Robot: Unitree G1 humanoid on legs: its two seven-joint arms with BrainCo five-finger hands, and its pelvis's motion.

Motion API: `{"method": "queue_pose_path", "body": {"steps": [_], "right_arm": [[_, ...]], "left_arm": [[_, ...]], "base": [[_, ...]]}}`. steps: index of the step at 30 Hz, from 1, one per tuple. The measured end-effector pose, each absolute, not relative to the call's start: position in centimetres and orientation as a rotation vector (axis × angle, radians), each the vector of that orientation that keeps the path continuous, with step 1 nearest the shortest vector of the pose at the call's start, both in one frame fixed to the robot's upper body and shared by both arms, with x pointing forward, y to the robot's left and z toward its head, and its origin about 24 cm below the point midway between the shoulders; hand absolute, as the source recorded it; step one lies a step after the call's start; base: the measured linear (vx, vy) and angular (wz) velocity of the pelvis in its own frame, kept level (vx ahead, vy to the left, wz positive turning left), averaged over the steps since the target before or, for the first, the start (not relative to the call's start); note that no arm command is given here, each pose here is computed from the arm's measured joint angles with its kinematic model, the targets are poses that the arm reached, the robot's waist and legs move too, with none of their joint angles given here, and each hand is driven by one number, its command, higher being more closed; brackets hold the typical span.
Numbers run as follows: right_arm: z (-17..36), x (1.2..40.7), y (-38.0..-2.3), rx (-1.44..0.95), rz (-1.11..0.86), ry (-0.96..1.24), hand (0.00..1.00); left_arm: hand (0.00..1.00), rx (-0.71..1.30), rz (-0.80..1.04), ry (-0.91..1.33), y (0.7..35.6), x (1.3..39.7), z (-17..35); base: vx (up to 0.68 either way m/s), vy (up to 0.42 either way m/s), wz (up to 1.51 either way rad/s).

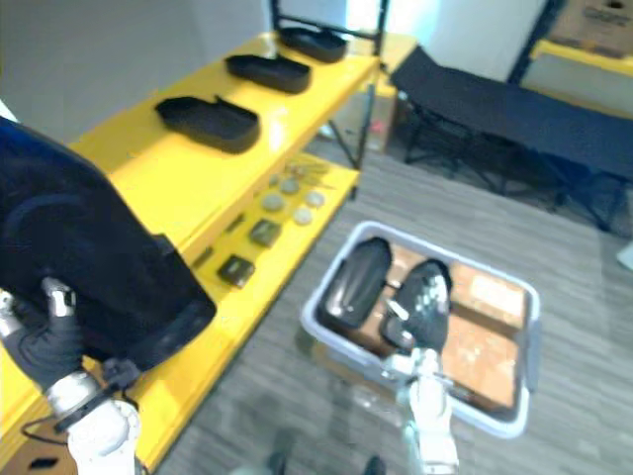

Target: Walk over and take plastic housings, then place them on the shelf

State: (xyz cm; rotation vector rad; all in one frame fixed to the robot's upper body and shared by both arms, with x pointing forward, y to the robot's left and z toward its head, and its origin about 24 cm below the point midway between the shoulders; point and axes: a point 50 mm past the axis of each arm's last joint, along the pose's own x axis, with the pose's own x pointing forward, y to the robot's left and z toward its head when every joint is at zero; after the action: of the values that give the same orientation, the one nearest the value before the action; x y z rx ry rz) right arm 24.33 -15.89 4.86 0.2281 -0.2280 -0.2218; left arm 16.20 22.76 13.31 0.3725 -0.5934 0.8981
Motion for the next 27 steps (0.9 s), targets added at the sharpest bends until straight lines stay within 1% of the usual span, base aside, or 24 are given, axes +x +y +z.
{"method": "queue_pose_path", "body": {"steps": [4,8,14,16,19,23,27], "right_arm": [[5.2,24.3,-16.0,0.227,-0.228,-0.242,0.0],[5.6,23.9,-17.0,0.232,-0.268,-0.27,0.0],[8.3,22.9,-17.9,0.219,-0.278,-0.394,0.0],[8.7,22.8,-19.0,0.205,-0.328,-0.419,0.0],[8.7,22.3,-20.5,0.198,-0.417,-0.427,0.0],[8.2,22.0,-20.3,0.245,-0.458,-0.416,0.0],[8.3,22.2,-20.1,0.261,-0.457,-0.422,0.0]], "left_arm": [[1.0,0.377,0.881,-0.632,22.6,16.7,13.9],[1.0,0.385,0.867,-0.571,22.4,16.1,12.8],[1.0,0.26,0.785,-0.554,20.2,16.7,12.4],[1.0,0.236,0.756,-0.558,19.6,17.0,12.4],[1.0,0.229,0.741,-0.582,19.4,17.2,12.8],[1.0,0.229,0.757,-0.635,19.8,17.5,13.6],[1.0,0.24,0.748,-0.694,20.0,18.2,14.7]], "base": [[0.08,0.069,0.63],[-0.01,-0.116,0.43],[-0.09,-0.11,1.13],[-0.06,-0.003,0.81],[0.0,0.127,0.47],[0.04,0.106,0.19],[0.07,0.128,0.07]]}}
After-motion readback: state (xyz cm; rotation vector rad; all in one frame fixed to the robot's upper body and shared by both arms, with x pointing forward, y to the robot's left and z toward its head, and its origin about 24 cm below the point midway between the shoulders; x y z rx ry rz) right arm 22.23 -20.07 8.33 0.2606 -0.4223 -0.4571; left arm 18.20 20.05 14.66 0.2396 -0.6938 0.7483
